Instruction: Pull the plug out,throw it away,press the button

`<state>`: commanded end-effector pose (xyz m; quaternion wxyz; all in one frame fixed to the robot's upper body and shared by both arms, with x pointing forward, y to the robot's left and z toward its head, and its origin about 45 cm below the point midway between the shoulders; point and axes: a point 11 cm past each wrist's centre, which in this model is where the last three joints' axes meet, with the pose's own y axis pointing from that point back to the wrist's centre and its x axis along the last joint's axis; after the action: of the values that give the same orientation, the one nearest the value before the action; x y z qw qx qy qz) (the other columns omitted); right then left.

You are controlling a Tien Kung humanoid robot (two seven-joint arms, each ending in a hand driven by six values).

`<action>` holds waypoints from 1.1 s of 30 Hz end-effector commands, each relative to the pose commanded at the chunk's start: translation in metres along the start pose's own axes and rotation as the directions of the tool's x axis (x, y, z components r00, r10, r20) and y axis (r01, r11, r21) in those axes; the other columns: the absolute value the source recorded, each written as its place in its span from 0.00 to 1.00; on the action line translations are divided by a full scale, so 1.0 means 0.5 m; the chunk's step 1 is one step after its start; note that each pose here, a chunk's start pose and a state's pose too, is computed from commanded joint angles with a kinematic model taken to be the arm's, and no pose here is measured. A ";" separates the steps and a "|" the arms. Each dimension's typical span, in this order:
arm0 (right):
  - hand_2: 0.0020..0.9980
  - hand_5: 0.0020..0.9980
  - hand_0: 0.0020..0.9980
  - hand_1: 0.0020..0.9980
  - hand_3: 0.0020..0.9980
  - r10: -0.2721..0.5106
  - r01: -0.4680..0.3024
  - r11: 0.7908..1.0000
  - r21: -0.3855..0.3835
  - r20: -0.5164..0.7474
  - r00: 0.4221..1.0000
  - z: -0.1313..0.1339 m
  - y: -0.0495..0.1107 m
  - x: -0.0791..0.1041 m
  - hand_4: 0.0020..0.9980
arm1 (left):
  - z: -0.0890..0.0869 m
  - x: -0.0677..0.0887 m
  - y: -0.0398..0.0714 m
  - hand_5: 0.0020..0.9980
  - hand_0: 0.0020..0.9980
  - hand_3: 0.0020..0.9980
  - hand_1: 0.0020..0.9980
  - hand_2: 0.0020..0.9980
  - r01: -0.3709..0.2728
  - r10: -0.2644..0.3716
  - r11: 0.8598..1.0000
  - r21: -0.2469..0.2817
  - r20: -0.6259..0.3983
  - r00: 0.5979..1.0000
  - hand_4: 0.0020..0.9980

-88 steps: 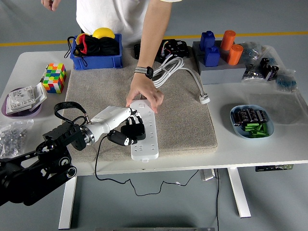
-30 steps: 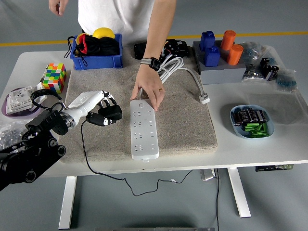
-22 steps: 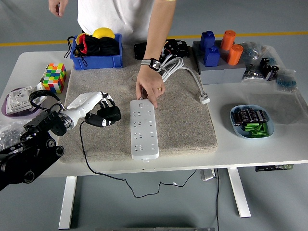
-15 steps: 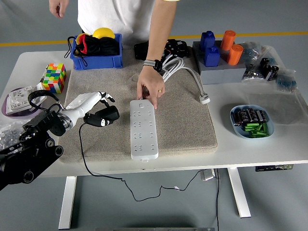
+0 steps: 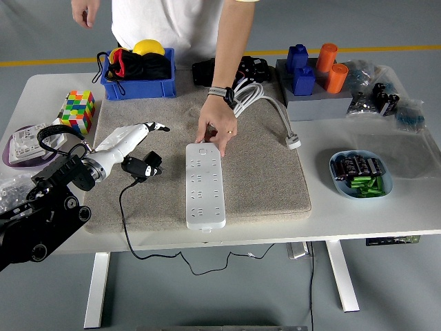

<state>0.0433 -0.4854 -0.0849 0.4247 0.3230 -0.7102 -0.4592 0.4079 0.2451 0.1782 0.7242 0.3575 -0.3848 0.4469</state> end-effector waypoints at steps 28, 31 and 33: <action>0.66 0.51 0.75 0.67 0.62 0.002 -0.002 1.000 -0.001 0.000 1.000 0.000 0.000 0.001 0.68 | 0.099 -0.059 -0.091 0.00 0.24 0.64 0.06 0.06 0.195 -0.191 0.981 -0.011 0.144 0.971 0.00; 0.66 0.51 0.75 0.67 0.62 0.002 -0.002 1.000 -0.001 0.000 1.000 -0.001 0.000 0.001 0.68 | 0.100 -0.059 -0.097 0.00 0.24 0.64 0.06 0.06 0.193 -0.190 0.981 -0.008 0.149 0.970 0.00; 0.66 0.50 0.75 0.67 0.62 0.002 -0.002 1.000 -0.001 0.000 1.000 0.000 0.000 0.001 0.68 | 0.102 -0.057 -0.101 0.00 0.24 0.64 0.06 0.05 0.190 -0.187 0.982 -0.006 0.151 0.971 0.00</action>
<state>0.0433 -0.4859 -0.0847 0.4251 0.3221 -0.7103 -0.4593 0.4339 0.1733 0.1671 0.7359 0.4176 -0.4070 0.3442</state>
